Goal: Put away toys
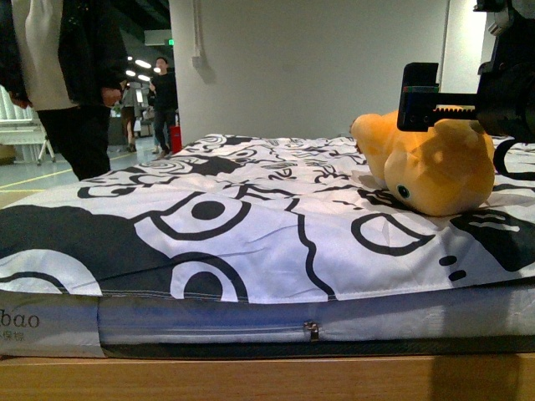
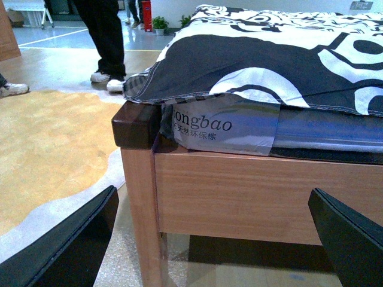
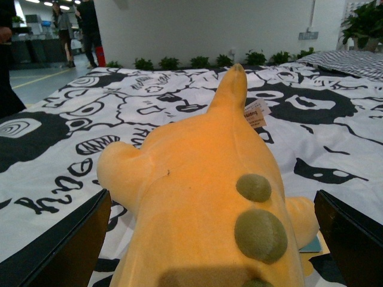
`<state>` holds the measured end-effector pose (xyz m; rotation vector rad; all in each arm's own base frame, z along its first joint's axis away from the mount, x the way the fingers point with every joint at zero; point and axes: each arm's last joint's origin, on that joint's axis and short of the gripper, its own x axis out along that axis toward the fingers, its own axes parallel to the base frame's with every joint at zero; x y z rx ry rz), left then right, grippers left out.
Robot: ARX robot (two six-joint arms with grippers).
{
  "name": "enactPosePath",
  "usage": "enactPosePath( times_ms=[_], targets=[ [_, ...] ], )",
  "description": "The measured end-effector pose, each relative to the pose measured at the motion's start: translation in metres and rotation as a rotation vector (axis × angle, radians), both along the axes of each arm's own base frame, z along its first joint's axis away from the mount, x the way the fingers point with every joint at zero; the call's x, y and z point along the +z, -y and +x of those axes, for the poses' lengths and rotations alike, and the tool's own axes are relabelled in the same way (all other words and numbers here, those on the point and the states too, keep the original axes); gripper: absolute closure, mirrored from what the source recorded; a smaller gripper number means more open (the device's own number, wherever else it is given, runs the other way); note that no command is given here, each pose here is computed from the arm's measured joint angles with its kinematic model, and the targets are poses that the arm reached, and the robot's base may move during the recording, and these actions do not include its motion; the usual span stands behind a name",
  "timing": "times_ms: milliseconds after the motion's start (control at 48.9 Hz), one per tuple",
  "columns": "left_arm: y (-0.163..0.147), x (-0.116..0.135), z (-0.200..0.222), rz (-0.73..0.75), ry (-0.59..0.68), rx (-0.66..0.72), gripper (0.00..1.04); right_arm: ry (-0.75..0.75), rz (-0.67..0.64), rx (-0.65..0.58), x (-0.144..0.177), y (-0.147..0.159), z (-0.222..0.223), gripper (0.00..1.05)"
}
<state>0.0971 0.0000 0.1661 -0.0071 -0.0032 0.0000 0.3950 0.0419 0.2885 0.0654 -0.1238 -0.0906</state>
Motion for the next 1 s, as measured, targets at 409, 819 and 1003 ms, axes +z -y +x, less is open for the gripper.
enactPosePath(
  times_ms=[409,819,1003],
  targets=[
    [0.000,0.000,0.000,0.000,0.000,0.000,0.06,-0.168,-0.045,0.022,-0.056,-0.013,0.008,0.00],
    [0.000,0.000,0.000,0.000,0.000,0.000,0.06,-0.097,-0.022,0.054,-0.043,-0.016,-0.025,0.54],
    [0.000,0.000,0.000,0.000,0.000,0.000,0.06,-0.026,0.012,0.113,-0.016,-0.011,-0.060,0.77]
  ],
)
